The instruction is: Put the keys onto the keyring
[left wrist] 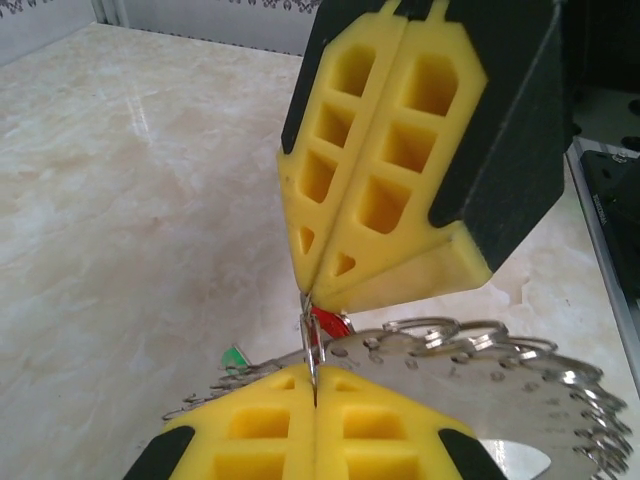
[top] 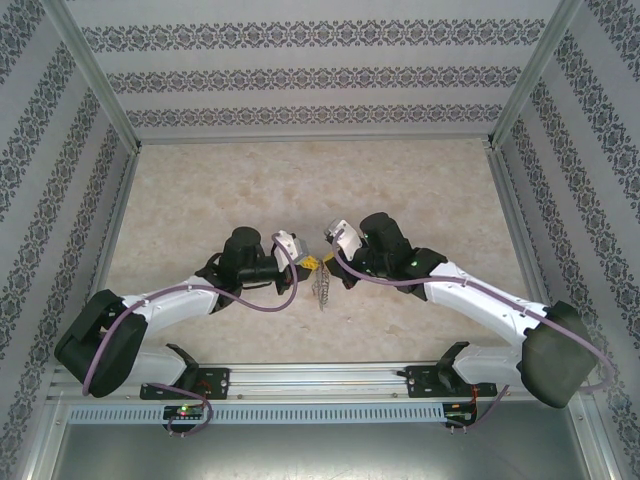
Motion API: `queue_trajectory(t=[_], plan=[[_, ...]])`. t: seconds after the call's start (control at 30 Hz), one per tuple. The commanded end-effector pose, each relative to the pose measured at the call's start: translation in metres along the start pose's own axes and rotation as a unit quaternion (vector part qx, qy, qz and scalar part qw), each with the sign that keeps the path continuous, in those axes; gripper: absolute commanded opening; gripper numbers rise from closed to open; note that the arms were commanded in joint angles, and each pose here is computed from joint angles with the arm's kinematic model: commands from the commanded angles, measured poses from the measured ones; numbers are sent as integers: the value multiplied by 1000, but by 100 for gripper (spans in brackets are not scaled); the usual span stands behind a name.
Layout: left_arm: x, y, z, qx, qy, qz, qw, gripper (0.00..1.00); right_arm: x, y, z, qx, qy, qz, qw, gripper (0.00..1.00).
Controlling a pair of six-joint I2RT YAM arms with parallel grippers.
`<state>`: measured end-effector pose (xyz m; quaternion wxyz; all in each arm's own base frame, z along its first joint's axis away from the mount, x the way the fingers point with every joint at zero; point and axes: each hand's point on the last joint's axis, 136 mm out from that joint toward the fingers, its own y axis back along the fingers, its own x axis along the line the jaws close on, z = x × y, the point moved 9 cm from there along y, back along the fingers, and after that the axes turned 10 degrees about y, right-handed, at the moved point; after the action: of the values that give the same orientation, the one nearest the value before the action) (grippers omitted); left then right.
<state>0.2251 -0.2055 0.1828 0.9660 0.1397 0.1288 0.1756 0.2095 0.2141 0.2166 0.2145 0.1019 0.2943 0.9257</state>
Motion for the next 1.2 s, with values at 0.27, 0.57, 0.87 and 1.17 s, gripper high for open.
queue_trajectory(t=[0.27, 0.57, 0.87, 1.17], plan=[[-4, 1, 0, 1, -12, 4, 1000, 19, 3, 11, 23, -50, 26, 15, 998, 0], [-8, 4, 16, 6, -26, -10, 1000, 27, 7, 14, 27, -53, 43, 29, 997, 0], [-8, 4, 18, 20, -28, -8, 999, 28, 8, 14, 27, -50, 47, 35, 997, 0], [-6, 4, 22, 21, -30, 1, 999, 26, 11, 13, 28, -49, 55, 42, 996, 0]])
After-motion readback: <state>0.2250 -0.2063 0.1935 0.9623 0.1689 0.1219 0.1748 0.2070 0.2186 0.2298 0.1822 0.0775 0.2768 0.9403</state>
